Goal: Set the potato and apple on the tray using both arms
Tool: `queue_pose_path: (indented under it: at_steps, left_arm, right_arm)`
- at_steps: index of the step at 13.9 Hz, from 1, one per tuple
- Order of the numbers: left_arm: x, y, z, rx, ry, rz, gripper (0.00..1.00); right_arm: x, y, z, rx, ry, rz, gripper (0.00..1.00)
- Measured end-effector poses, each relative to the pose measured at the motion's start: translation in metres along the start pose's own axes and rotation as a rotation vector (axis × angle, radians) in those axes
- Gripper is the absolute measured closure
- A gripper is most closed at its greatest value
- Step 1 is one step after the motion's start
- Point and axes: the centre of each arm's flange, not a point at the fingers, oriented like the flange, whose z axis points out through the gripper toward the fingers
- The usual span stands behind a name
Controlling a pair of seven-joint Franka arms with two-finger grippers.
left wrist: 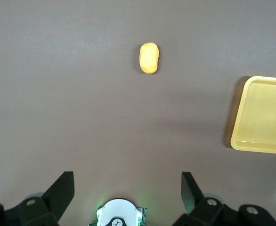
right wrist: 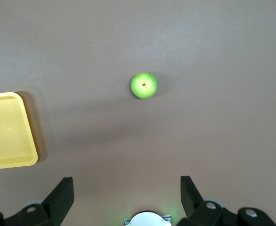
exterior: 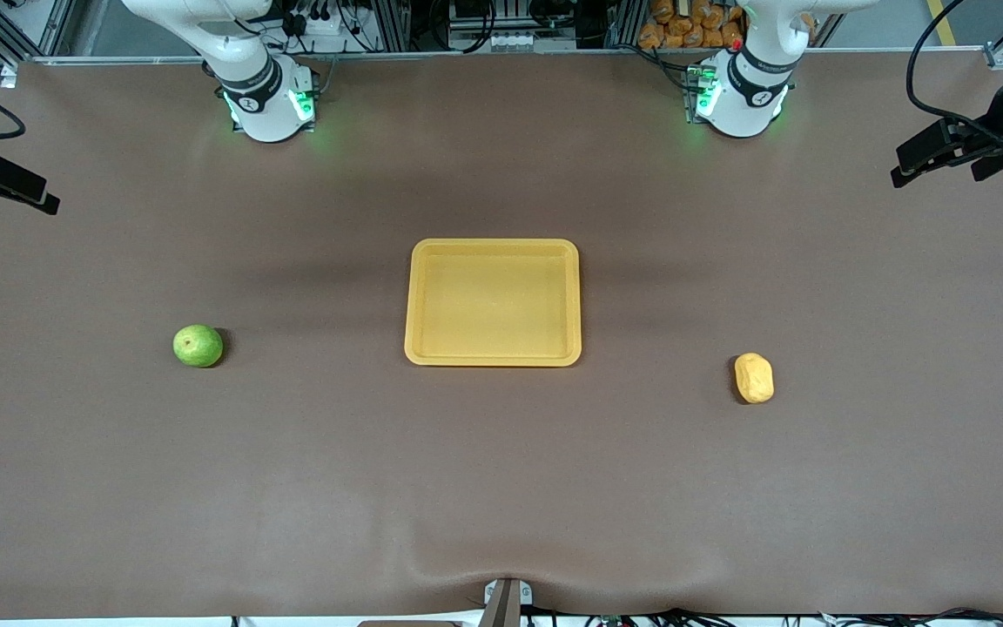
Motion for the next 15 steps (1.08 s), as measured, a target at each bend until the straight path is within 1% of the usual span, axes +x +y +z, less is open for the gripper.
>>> queue_pose_path:
  at_steps: [8,15]
  left_arm:
    - [-0.001,-0.004,0.000,0.000,-0.007,-0.007,0.00]
    - [0.002,-0.004,0.010,0.005,-0.037,-0.007,0.00]
  right_arm:
    - [0.000,0.000,-0.001,0.000,0.001,0.000,0.00]
    - [0.000,0.000,-0.001,0.000,0.000,0.000,0.00]
